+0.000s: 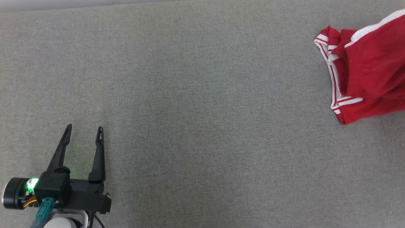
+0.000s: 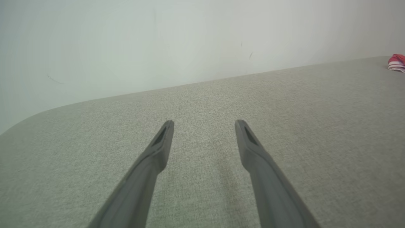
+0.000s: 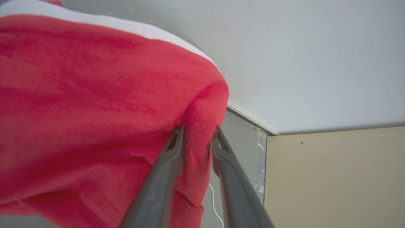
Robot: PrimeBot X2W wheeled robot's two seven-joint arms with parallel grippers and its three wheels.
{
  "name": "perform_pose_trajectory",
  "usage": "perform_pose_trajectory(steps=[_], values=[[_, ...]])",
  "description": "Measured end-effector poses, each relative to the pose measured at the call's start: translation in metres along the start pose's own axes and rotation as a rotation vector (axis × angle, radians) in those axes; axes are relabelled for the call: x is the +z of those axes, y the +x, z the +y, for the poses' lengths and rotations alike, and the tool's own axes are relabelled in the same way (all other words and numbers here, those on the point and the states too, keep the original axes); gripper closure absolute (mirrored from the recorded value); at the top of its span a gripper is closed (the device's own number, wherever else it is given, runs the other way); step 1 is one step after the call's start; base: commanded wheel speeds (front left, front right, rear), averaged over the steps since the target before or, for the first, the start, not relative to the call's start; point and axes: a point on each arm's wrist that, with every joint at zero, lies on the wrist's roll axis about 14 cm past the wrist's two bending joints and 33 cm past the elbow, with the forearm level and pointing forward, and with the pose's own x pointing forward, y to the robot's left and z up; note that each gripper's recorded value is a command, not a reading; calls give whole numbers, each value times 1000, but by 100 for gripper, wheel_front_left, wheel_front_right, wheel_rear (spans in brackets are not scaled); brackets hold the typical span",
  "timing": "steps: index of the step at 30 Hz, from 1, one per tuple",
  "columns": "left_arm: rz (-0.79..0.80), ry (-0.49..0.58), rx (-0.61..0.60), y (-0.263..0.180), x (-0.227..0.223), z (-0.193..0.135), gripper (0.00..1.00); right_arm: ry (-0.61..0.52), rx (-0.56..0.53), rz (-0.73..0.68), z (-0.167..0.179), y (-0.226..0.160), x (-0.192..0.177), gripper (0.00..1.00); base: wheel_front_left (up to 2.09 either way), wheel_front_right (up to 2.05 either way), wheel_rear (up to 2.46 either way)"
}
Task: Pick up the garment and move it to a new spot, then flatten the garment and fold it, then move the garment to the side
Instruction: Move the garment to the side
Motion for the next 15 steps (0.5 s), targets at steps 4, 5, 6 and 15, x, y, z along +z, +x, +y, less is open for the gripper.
perform_pose_trajectory(steps=[4,5,6,15], values=[[0,-2,4,-1,1,0,0,-1,-36,64,-11,-3,-14,0,0,0,0],[0,-2,5,-2,2,1,0,-1,-53,40,-17,-5,-9,0,0,0,0],[-4,-1,11,-3,4,2,0,15,-70,4,-23,-8,0,0,0,0,0],[-19,-24,68,-31,17,7,0,297,-174,-510,-51,-53,95,0,0,0,0]])
